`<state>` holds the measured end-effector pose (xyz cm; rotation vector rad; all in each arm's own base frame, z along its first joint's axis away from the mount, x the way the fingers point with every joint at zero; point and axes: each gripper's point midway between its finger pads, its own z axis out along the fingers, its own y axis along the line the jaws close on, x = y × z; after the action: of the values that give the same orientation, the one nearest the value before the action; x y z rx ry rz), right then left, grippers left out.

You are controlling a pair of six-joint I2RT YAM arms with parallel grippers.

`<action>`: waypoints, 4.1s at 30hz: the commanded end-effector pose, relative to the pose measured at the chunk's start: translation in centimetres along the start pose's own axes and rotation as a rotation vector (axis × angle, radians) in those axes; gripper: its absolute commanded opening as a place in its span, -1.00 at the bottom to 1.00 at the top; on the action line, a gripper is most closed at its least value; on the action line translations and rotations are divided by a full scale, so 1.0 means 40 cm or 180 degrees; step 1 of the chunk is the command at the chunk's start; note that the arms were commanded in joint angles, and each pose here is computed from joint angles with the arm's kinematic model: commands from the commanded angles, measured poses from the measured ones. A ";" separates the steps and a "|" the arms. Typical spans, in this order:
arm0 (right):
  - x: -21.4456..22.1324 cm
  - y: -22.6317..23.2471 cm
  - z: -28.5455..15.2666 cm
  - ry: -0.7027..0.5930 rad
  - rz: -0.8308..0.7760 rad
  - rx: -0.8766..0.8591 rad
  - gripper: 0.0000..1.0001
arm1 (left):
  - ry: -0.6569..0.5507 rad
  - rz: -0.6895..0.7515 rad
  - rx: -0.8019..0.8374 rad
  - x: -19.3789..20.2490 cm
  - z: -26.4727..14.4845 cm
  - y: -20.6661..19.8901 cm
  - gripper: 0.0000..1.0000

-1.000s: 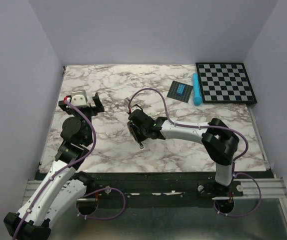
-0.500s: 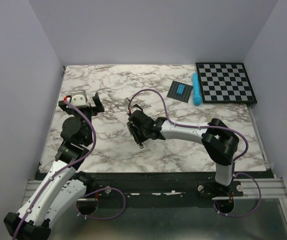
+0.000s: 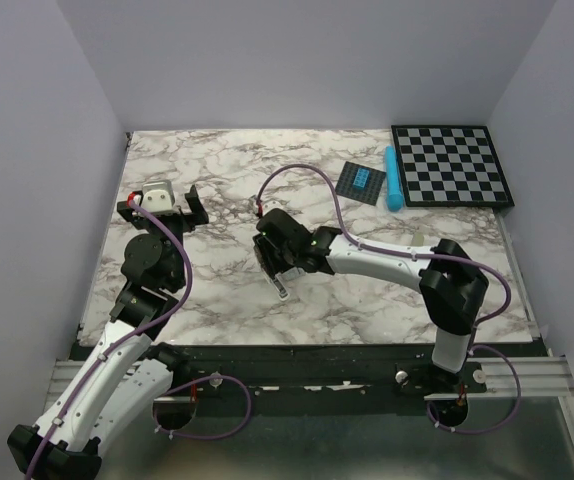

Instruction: Load the staples into the stapler

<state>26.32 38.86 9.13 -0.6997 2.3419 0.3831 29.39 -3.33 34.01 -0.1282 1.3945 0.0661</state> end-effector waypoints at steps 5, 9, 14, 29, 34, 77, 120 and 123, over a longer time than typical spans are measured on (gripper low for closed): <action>0.030 -0.025 0.033 0.0150 -0.0075 0.0192 0.08 | -0.0082 -0.0067 -0.0060 -0.015 -0.001 0.012 0.98; 0.057 -0.030 0.039 0.0235 -0.0078 0.0185 0.08 | -0.0090 -0.0072 -0.0060 -0.017 -0.002 0.012 0.98; 0.078 -0.030 0.032 0.0294 -0.0078 0.0140 0.08 | -0.0082 -0.0067 -0.0050 -0.014 0.000 0.010 0.98; 0.102 -0.008 -0.070 -0.0370 -0.0125 -0.0503 0.08 | 0.0391 -0.0140 0.0491 0.057 0.025 -0.098 0.98; 0.128 -0.002 -0.065 -0.0573 -0.0199 -0.0654 0.08 | 0.1023 -0.0309 0.0851 0.150 0.009 -0.174 0.98; 0.107 -0.030 0.050 0.0144 -0.0150 0.0077 0.08 | 0.1332 -0.0095 0.0851 0.243 -0.027 -0.148 0.98; 0.053 0.012 -0.127 -0.0820 -0.0193 -0.0700 0.06 | 0.1885 -0.0131 0.1425 0.338 -0.039 -0.239 0.97; 0.093 0.014 -0.110 -0.0947 -0.0258 -0.0788 0.01 | 0.2094 -0.0151 0.1451 0.373 -0.041 -0.253 0.96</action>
<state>22.05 34.67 10.35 -0.7485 2.1261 0.6058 31.75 -12.26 20.05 0.1740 1.9669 -0.2680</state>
